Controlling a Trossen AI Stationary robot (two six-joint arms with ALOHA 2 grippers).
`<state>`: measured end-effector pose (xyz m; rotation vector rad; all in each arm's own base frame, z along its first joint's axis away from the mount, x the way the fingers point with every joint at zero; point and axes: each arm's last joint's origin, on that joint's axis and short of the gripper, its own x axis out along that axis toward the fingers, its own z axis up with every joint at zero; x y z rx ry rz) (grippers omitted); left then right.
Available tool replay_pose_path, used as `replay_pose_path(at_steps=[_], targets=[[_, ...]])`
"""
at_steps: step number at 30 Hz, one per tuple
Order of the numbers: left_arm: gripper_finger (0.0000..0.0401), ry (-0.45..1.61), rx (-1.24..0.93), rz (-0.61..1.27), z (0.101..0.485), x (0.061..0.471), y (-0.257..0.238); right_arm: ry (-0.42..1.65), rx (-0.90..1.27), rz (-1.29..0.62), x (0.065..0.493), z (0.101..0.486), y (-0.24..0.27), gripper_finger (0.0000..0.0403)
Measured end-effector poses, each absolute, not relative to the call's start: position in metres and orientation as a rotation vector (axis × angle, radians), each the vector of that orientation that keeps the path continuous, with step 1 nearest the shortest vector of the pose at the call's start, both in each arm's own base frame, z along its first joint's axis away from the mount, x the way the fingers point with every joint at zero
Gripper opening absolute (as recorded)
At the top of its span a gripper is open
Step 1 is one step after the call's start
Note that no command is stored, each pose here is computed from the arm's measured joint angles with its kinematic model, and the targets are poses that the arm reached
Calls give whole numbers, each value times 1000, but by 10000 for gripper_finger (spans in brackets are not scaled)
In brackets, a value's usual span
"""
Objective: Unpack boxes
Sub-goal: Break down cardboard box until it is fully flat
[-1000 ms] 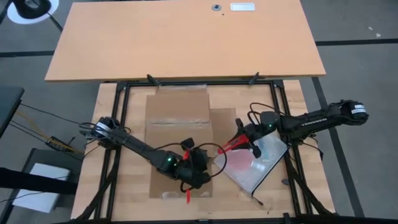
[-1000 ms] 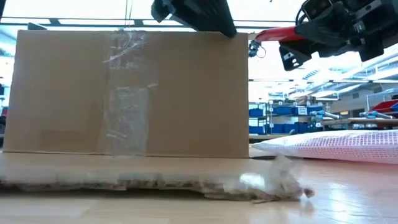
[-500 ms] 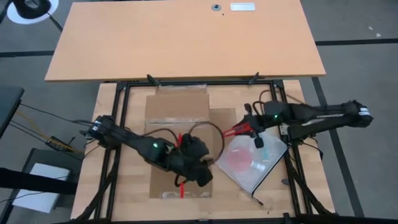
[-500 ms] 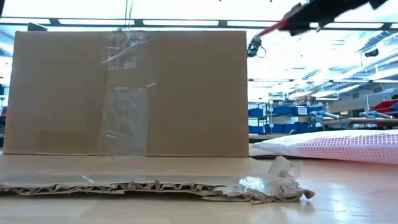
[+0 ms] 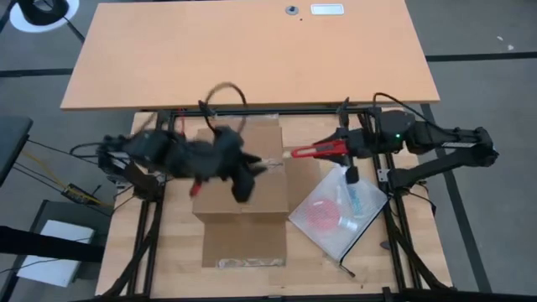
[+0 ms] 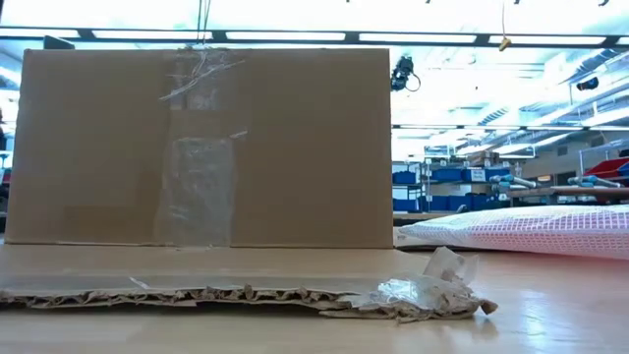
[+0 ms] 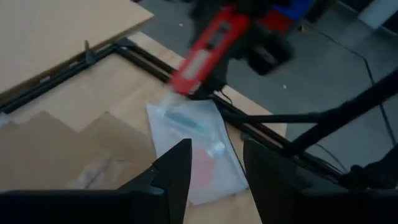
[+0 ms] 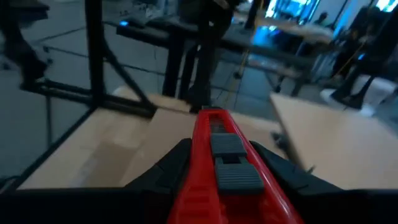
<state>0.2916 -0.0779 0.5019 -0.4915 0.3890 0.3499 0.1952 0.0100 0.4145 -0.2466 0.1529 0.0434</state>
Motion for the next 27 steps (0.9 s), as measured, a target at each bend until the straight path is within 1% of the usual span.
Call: replay_pose_path(at_steps=[4, 7, 9, 13, 18, 21, 25, 27], targets=[[156, 414, -526, 340, 503, 282, -48, 172, -360, 43, 221, 422, 16, 133], [156, 472, -547, 304, 494, 286, -32, 167, -387, 42, 238, 427, 22, 133], [156, 495, -539, 251, 489, 292, -25, 149, -423, 52, 246, 432, 26, 132], [156, 468, -546, 122, 482, 307, -14, 166, -521, 74, 262, 431, 34, 132], [156, 470, -548, 59, 474, 316, -7, 129, -600, 75, 266, 433, 38, 132], [156, 475, -539, -9, 469, 321, -8, 118, -619, 84, 267, 433, 39, 132], [156, 390, -521, -76, 469, 332, -9, 87, -620, 74, 267, 437, 38, 132], [149, 377, -522, -96, 469, 333, -9, 85, -626, 72, 267, 437, 38, 134]])
